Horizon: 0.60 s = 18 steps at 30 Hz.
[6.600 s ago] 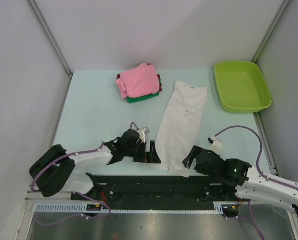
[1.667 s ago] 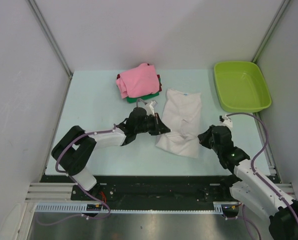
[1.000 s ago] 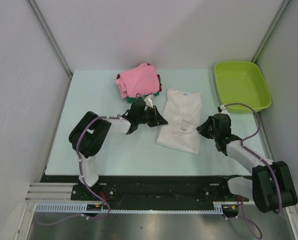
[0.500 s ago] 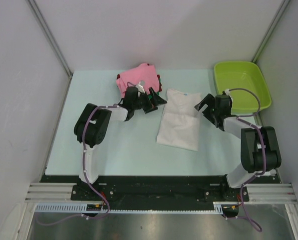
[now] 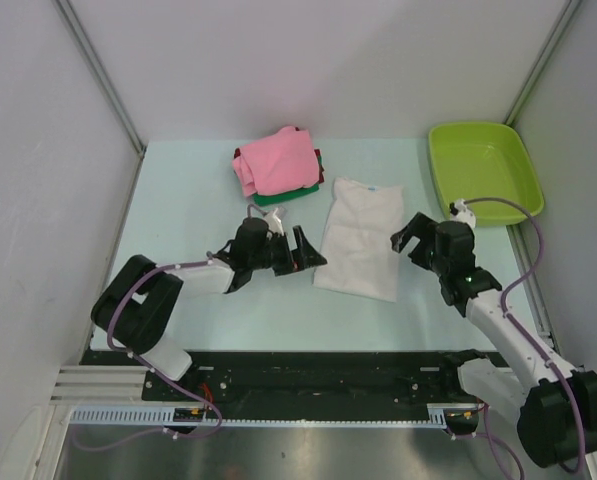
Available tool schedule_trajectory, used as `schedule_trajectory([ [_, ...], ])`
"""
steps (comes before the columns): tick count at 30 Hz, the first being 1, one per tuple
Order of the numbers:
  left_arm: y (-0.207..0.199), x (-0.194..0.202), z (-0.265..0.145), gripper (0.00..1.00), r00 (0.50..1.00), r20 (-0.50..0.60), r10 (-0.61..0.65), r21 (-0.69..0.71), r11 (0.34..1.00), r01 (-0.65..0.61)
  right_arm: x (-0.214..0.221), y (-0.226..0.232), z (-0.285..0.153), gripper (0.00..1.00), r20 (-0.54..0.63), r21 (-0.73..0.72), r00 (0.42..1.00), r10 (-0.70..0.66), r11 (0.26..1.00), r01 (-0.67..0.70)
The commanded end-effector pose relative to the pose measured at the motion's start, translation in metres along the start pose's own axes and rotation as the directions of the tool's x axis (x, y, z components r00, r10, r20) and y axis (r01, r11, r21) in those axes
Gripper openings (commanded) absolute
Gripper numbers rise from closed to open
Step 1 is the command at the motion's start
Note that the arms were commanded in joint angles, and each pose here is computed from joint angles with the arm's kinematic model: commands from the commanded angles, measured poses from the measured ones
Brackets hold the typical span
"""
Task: Fold and stack the t-shirts
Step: Fold the tshirt
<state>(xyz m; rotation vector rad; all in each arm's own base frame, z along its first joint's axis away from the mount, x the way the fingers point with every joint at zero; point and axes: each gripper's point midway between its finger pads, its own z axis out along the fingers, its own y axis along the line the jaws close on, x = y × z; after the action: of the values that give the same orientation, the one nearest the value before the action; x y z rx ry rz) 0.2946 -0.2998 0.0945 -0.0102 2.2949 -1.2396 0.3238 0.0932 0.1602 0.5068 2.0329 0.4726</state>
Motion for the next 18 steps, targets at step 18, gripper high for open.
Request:
schedule_trajectory([
  [18,0.064,0.08,0.012,0.86,0.986,-0.141,-0.09,-0.096,0.992,0.076,0.115,-0.06,-0.035,0.9,-0.176,0.115,0.983,0.052,0.993,-0.032],
])
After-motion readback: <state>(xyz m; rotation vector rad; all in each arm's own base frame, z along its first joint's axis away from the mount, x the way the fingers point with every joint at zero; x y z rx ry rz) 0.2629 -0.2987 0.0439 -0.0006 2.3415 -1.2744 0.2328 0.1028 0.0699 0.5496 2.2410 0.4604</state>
